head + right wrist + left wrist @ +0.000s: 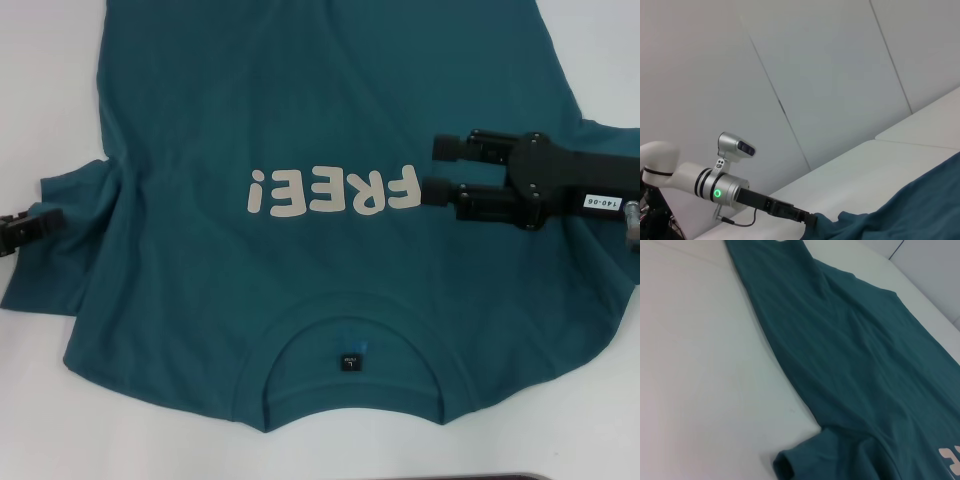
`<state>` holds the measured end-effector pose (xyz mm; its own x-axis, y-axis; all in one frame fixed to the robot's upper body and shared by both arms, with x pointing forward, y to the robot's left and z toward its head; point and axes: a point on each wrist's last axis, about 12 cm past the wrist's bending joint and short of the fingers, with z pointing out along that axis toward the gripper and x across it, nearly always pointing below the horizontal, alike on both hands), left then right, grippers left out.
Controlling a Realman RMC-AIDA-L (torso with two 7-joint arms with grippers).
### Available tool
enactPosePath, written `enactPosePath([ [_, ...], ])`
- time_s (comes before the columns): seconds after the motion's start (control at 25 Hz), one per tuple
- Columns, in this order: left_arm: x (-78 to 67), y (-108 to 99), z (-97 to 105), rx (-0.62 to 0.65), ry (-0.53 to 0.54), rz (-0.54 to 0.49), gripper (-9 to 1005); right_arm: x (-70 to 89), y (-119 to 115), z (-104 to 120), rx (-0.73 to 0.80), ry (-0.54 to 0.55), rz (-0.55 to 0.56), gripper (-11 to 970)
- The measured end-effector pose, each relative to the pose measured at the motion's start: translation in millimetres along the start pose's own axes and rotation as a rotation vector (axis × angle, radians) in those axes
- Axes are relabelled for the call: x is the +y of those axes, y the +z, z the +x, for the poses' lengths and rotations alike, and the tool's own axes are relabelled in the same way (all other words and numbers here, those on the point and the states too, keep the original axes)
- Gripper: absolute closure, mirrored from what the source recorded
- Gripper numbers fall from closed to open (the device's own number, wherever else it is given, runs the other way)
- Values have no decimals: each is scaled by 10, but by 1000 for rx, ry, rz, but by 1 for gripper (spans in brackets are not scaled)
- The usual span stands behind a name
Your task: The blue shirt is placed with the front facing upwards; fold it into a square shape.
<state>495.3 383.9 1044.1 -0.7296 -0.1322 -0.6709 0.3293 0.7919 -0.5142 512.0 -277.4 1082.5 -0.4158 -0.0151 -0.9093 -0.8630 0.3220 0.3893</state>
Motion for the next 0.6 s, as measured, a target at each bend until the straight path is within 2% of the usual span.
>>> enactPosePath([
  [0.24,-9,1,-18,2,7,3,733,0,0,1,0,0,0,184],
  [0.6,-14,-2,-72,-10,7,4,915,-1,1,4,0,2,2,184],
])
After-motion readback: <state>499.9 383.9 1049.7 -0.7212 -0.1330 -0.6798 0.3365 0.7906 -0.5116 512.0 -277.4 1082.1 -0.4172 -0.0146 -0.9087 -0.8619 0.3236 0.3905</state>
